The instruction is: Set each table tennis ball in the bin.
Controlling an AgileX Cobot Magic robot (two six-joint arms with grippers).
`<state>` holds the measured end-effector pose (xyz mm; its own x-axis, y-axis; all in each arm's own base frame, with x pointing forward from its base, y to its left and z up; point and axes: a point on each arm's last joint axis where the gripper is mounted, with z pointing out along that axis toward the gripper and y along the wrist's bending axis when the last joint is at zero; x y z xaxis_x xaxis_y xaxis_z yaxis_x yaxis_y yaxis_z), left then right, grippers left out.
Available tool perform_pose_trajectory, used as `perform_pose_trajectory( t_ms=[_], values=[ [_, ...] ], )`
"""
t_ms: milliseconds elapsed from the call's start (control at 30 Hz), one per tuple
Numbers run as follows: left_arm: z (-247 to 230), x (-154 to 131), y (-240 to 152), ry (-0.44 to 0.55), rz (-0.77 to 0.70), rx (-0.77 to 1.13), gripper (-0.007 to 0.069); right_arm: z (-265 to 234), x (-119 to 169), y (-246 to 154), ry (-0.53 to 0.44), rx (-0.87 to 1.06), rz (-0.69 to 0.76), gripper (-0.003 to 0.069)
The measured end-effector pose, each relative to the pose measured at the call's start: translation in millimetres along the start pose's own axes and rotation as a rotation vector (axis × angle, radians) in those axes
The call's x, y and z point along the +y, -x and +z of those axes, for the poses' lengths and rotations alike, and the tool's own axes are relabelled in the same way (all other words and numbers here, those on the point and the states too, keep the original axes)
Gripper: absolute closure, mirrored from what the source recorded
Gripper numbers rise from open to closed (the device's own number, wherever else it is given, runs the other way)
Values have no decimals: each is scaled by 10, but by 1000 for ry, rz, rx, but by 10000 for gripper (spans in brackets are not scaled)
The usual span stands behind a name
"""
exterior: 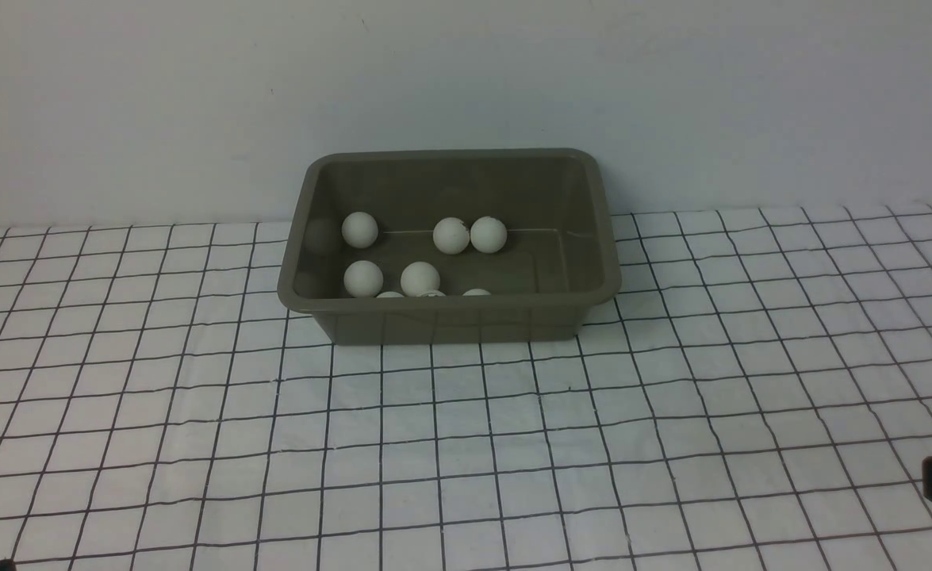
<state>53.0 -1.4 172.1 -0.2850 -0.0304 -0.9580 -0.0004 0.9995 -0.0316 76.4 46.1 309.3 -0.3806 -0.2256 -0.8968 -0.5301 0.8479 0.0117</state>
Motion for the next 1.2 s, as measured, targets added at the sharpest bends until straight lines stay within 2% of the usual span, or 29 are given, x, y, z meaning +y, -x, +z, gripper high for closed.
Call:
perform_pose_trajectory(
  t_ms=[467,533,700,800,1067,1200],
  values=[
    [0,-1,0,-1,-3,0,629,0,-12,-5,-13,5,-10,669],
    [0,-1,0,-1,-3,0,629,-1,-37,-8,-38,9,-18,669],
    [0,-1,1,-1,-3,-1,629,5,-209,-71,-208,32,31,669],
    [0,-1,1,-1,-3,-1,629,39,-271,-179,-270,43,57,669],
    [0,-1,1,-1,-3,-1,629,74,-206,-728,-337,-24,54,669],
    [0,-1,1,-1,-3,-1,629,67,-166,-988,-389,-137,15,669]
  ],
)
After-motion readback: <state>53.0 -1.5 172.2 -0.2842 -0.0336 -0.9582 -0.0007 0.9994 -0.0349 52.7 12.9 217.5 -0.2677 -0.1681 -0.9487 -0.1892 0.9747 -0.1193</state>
